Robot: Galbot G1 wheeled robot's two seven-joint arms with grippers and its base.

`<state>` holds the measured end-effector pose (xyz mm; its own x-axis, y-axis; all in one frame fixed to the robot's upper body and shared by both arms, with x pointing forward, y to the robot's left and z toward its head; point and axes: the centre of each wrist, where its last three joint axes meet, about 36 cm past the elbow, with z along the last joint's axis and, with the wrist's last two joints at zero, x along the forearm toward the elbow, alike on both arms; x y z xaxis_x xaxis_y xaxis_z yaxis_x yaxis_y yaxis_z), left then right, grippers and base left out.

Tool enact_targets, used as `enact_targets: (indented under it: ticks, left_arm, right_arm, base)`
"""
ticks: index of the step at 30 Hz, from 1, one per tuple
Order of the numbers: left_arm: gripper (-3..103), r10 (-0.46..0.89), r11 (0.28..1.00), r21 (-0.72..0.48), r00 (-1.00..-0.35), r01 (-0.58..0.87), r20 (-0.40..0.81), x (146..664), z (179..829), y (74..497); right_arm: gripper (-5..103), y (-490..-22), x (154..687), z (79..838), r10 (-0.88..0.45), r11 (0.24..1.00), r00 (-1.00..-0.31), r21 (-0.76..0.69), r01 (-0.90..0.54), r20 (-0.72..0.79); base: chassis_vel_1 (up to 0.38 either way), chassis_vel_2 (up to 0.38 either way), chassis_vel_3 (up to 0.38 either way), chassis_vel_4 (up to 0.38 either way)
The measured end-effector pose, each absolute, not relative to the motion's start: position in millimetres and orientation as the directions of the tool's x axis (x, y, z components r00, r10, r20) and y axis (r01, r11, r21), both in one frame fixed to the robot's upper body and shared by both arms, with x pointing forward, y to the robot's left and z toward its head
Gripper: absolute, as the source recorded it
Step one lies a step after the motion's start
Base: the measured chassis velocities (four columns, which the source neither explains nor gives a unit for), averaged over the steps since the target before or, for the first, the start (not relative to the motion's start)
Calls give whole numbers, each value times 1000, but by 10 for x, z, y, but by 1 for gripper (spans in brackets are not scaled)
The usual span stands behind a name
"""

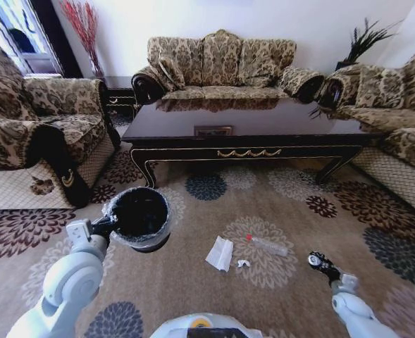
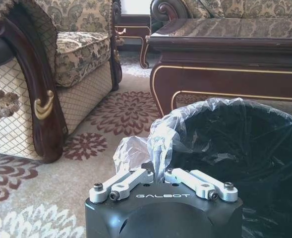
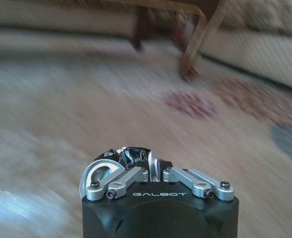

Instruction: Move to the front of the table and pick up the trash from the floor, then place it into the trash bin.

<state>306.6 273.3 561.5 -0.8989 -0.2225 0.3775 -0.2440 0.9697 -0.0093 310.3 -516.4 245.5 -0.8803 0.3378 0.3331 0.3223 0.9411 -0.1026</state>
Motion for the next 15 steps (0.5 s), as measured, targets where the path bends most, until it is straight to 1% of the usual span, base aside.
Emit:
enact_targets:
  ticks: [2, 3, 5, 7, 8, 10, 11, 12, 15]
  left_arm:
    - [4, -215, 971, -12, -898, -238, 384, 3053, 5602, 2713]
    - [4, -215, 971, -12, -898, -238, 384, 3053, 5602, 2713]
    - [4, -200, 974, -17, -895, -225, 398, 3025, 5576, 2673]
    - [4, -196, 975, -18, -894, -222, 402, 3018, 5569, 2663]
    - [4, -186, 976, -23, -892, -214, 411, 2999, 5553, 2636]
    - [4, -180, 977, -25, -890, -210, 419, 2981, 5528, 2607]
    - [4, -180, 977, -25, -890, -210, 419, 2981, 5528, 2607]
    - [4, -173, 978, -30, -887, -205, 429, 2964, 5504, 2579]
    - [4, -148, 981, -44, -881, -187, 450, 2927, 5467, 2515]
  right_arm:
    - [8, -4967, 3171, 2675, 262, 965, -927, -68, 253, 267]
    - [8, -4967, 3171, 2675, 262, 965, -927, -68, 253, 267]
    - [8, -4649, 3238, 3056, 160, 987, -972, -16, 160, 170]
    - [8, -4576, 3250, 3144, 140, 990, -979, -7, 141, 149]
    - [8, -4399, 3276, 3362, 87, 996, -992, 7, 88, 94]
    - [8, -4215, 3288, 3588, 30, 999, -999, 10, 30, 38]
    - [8, -4215, 3288, 3588, 30, 999, -999, 10, 30, 38]
    - [8, -4061, 3290, 3778, -17, 1000, -1000, 13, -17, -7]
    - [8, -3850, 3301, 4075, -96, 995, -992, 11, -97, -82]
  base:
    - [0, 0, 0, 0]
    - [0, 0, 0, 0]
    - [0, 0, 0, 0]
    - [0, 0, 0, 0]
    - [0, 0, 0, 0]
    - [0, 0, 0, 0]
    - [0, 0, 0, 0]
    - [0, 0, 0, 0]
    - [0, 0, 0, 0]
